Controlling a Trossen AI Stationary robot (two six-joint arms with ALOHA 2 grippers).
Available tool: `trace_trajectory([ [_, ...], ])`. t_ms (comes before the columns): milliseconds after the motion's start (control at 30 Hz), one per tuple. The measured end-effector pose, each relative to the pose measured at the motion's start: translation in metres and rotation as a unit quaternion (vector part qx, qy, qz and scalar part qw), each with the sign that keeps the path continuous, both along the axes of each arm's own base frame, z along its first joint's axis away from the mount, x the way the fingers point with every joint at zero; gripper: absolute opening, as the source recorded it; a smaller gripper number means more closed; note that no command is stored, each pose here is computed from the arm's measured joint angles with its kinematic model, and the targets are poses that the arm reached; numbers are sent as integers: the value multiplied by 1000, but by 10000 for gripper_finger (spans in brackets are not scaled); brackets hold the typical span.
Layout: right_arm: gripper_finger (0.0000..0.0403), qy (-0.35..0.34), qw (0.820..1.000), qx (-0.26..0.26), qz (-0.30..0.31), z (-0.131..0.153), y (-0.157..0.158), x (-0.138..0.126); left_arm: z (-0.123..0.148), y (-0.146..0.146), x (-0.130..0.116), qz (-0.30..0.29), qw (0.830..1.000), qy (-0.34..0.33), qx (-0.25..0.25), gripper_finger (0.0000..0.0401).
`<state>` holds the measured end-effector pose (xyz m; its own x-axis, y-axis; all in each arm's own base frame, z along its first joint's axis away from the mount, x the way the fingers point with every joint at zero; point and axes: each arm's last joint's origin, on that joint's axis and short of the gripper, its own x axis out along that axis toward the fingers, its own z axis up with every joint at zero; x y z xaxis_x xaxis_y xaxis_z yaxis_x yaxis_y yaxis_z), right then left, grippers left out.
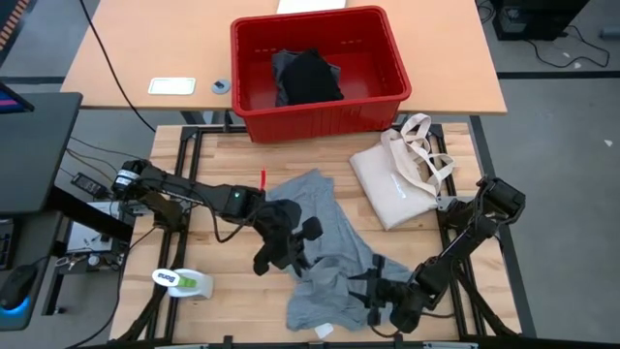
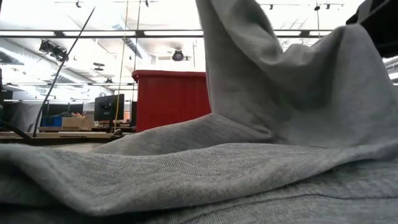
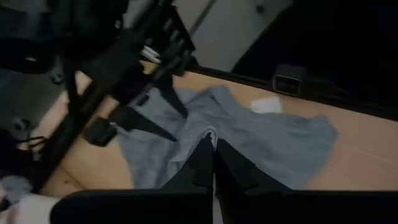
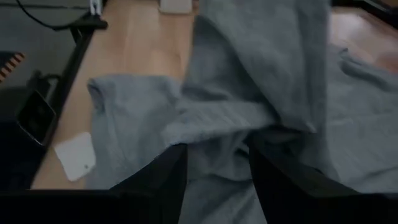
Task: Fold Laundry from Bin
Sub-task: Fold the gray shirt
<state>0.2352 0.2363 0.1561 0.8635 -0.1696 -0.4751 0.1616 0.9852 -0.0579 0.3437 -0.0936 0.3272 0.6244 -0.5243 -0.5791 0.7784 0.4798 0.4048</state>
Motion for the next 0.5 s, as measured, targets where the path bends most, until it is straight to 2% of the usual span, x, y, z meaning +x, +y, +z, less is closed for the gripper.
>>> trace_trajectory([
  [167,180,35,998,-50,-18,-6,-12,0,-2,0,-2,0,1000,14,3,9],
  [267,180,33,993,-99,-55,-8,-22,1,-3,0,-3,-1,1000,19,4,9],
  [333,180,27,991,-112,-70,-7,-28,6,-3,0,-3,0,1000,20,4,9],
  [500,180,56,994,-87,17,-4,-30,23,-3,0,-3,5,1000,24,8,9],
])
